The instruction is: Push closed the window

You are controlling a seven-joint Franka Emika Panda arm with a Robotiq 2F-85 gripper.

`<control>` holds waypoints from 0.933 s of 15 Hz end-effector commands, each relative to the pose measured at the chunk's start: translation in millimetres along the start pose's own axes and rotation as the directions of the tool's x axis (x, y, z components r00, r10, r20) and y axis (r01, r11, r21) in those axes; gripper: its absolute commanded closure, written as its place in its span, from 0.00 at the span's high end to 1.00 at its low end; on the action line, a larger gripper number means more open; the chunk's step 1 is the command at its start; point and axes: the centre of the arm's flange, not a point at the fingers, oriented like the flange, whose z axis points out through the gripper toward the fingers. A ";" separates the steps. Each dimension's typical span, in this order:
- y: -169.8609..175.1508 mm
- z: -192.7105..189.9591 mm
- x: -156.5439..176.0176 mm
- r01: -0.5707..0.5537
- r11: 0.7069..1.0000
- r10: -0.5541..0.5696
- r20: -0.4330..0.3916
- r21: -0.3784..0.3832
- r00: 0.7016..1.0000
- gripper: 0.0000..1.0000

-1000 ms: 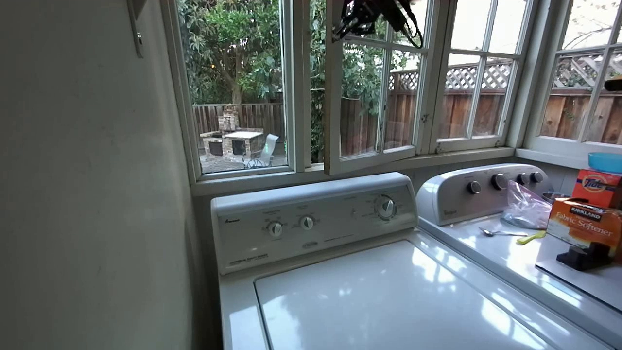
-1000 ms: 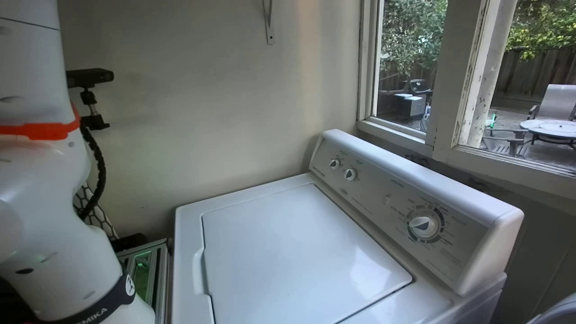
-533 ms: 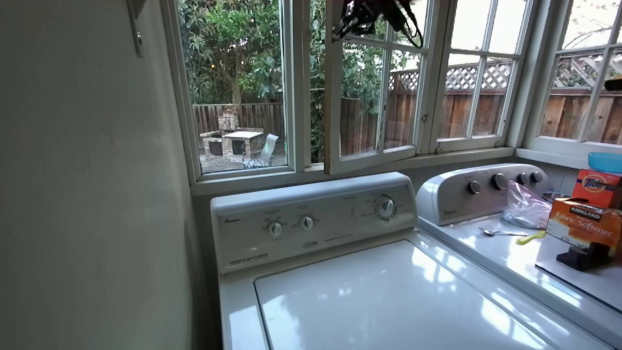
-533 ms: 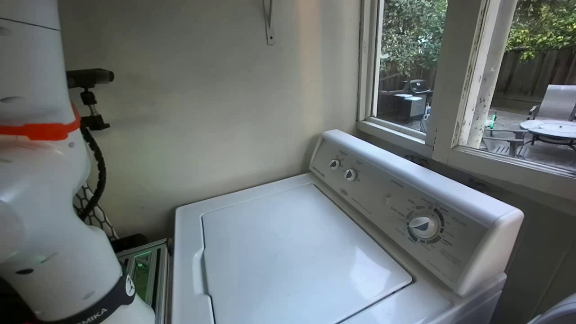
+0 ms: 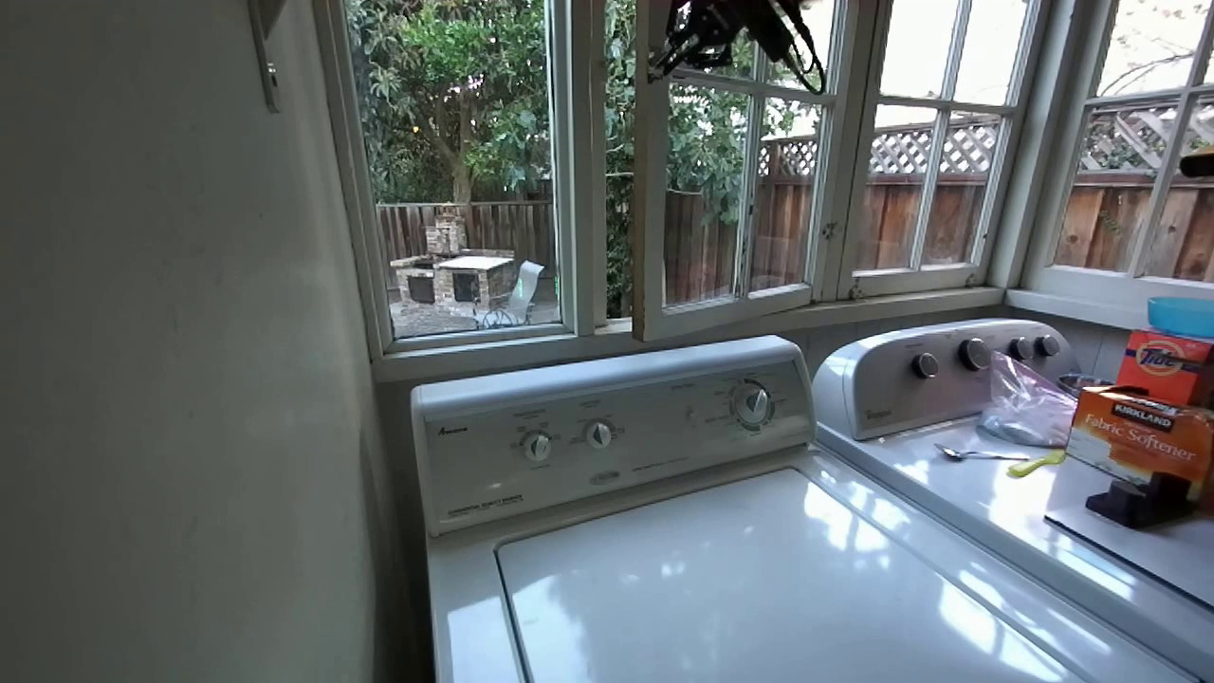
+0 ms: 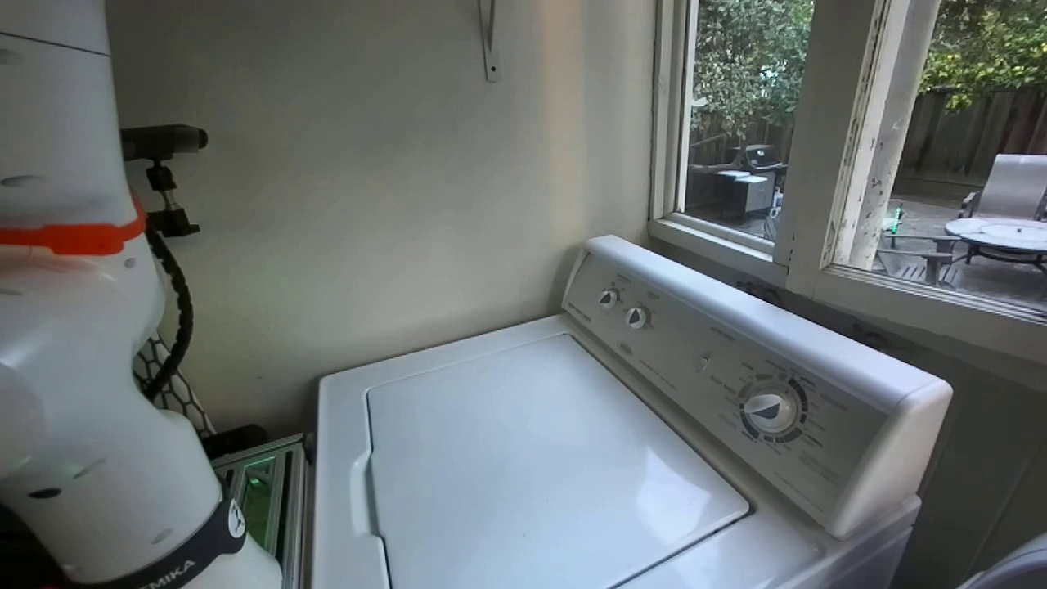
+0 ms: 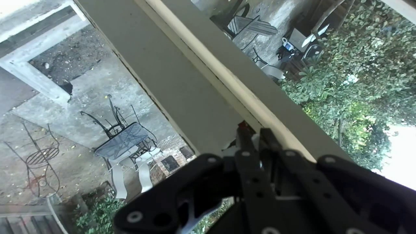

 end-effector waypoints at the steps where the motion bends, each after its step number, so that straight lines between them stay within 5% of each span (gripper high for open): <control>1: 0.0 0.0 0.0 0.000 1.000 0.000 0.000 0.000 1.000 0.12; 6: 0.0 0.0 0.0 0.000 1.000 0.000 0.000 0.000 1.000 0.12; 7: 0.0 0.0 0.0 0.000 1.000 0.000 0.000 0.000 1.000 0.03; 14: -23.4 27.3 41.7 -0.166 0.981 0.165 0.018 0.097 0.986 0.03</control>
